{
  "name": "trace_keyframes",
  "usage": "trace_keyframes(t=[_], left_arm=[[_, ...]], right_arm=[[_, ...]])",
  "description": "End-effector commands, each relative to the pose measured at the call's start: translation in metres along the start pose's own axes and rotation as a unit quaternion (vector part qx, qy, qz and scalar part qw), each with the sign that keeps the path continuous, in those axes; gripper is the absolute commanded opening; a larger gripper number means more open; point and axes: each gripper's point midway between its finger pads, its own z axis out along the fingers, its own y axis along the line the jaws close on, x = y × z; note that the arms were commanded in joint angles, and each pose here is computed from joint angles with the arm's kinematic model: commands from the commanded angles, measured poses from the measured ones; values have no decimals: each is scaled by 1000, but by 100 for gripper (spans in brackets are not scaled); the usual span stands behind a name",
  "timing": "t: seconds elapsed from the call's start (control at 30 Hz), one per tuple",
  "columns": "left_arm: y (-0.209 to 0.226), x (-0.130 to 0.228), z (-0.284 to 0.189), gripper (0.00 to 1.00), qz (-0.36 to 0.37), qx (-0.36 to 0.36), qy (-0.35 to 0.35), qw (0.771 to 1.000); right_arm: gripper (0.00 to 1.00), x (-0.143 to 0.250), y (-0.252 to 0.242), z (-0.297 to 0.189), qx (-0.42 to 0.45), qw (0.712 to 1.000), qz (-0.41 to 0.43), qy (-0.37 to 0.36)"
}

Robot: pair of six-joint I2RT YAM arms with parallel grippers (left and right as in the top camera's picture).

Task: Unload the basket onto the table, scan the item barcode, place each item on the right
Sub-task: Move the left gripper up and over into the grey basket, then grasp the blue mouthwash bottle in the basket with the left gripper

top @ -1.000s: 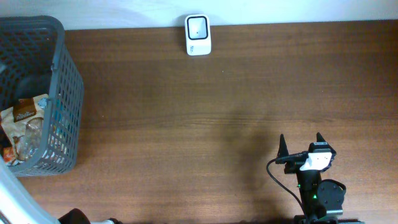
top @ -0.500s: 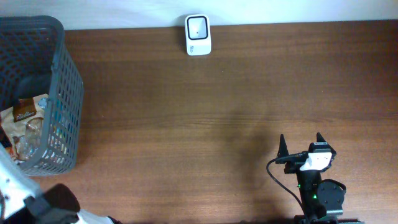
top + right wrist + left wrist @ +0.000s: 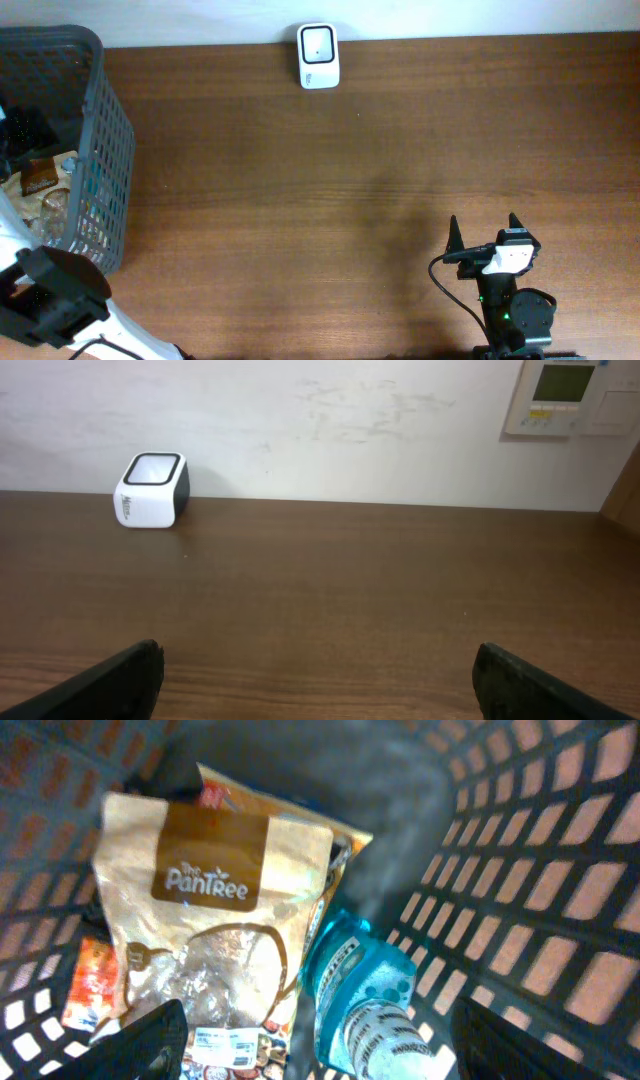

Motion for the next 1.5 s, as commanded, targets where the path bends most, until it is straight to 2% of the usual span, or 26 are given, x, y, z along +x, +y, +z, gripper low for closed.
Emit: trace_keyframes(t=[0.0,0.2,0.27,0.43,0.6,0.77,0.97,1.03,1.1,1.2,1.3,1.47], left_arm=[[-13,5,18,82,42,39,27,998],[-21,4,22,82,75,50,25,996],[-21,4,22,88,81,50,26,995],[-25,9,24,86,80,62,36,994],[-22,29,48,92,86,64,73,992],[-21,44,62,91,105,69,99,987],[-22,45,67,84,108,74,100,986],[-23,47,67,75,114,78,103,985],[-23,48,68,54,116,79,106,984],[-23,50,67,54,116,79,109,984],[-23,52,67,60,115,80,114,984],[-20,56,66,61,115,72,125,983]], right_arm=[[98,4,-2,0,4,1000,-1,2],[98,4,-2,0,4,1000,-1,2],[98,4,-2,0,4,1000,-1,2],[98,4,-2,0,4,1000,-1,2],[98,4,-2,0,4,1000,-1,2],[98,4,-2,0,4,1000,-1,2],[98,4,-2,0,4,1000,-1,2],[98,4,-2,0,4,1000,-1,2],[98,4,-2,0,4,1000,-1,2],[98,4,-2,0,4,1000,-1,2],[98,4,-2,0,4,1000,-1,2],[98,4,-2,0,4,1000,-1,2]])
